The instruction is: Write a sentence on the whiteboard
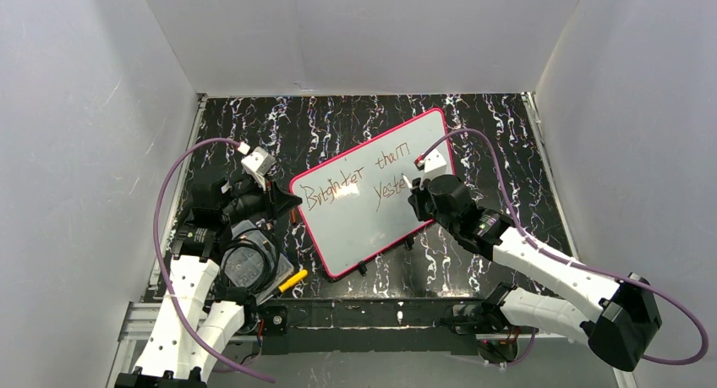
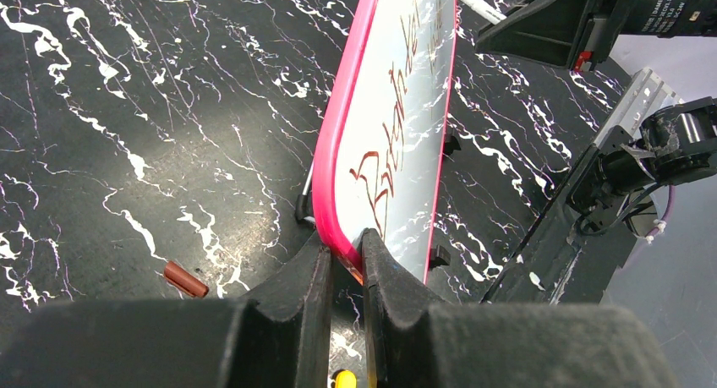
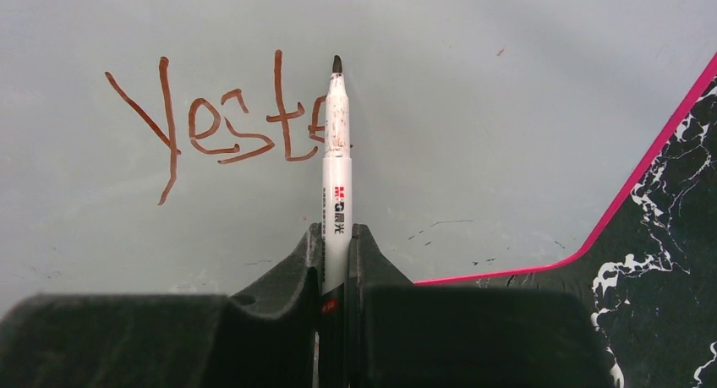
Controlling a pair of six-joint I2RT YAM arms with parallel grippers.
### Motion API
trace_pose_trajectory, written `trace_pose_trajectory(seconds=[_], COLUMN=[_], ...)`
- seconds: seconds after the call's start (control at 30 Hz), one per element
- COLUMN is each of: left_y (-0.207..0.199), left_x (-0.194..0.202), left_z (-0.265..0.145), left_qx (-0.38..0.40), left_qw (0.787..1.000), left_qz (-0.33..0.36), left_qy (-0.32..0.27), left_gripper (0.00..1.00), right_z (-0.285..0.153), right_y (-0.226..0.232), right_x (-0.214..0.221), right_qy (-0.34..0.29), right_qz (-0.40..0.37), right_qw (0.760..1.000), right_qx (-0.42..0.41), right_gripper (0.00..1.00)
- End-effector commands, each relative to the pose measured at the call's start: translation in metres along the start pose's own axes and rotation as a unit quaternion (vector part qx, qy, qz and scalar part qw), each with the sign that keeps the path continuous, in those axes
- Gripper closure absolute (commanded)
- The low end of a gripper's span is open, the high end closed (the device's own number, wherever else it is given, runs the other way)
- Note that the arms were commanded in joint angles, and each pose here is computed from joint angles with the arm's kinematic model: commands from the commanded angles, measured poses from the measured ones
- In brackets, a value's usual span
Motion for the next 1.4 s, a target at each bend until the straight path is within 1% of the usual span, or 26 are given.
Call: trace_pose_trajectory(seconds=[0.0, 0.37, 0.47, 0.77, 0.97, 1.07, 1.37], left_y=[0.003, 0.003, 0.002, 0.002, 0.002, 0.002, 0.002], left_x=[0.007, 0.007, 0.007, 0.006, 0.006, 0.007, 0.007], left_z=[0.002, 0.001, 0.001, 0.001, 0.000, 0.000, 0.001], left_qx=[0.001, 0.001, 0.001, 0.003, 0.003, 0.002, 0.001], left_qw=[0.999, 0.999, 0.999, 0.999, 0.999, 0.999, 0.999], left_qz=[0.033, 0.033, 0.033, 0.034, 0.035, 0.035, 0.034], left_qy=[0.008, 0.007, 0.006, 0.005, 0.004, 0.005, 0.005], left_gripper=[1.00, 1.00, 1.00, 1.00, 1.00, 1.00, 1.00], right_z=[0.002, 0.005, 0.003, 0.001, -0.002, -0.001, 0.001], right_y=[0.003, -0.003, -0.004, -0.007, -0.009, -0.008, -0.002], right_x=[-0.007, -0.002, 0.001, 0.025, 0.031, 0.026, -0.001], right_qy=[-0.014, 0.000, 0.004, 0.048, 0.057, 0.048, -0.013], right_qz=[0.010, 0.015, 0.020, 0.029, 0.034, 0.033, 0.029], right_qw=[1.000, 0.999, 0.999, 0.998, 0.998, 0.998, 0.999], right_qx=[0.004, 0.037, 0.037, 0.026, 0.023, 0.025, 0.021], right_gripper=[0.99, 0.99, 0.99, 0.99, 0.99, 0.99, 0.99])
Point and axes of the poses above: each gripper's point midway between its finger pads, its own z axis out along the fingers, its own y axis along the line the jaws close on, x = y × z, the point moved 9 cm from there along -z, back along the fingers, and after that the axes turned 9 degrees about z, right-handed, at the moved point
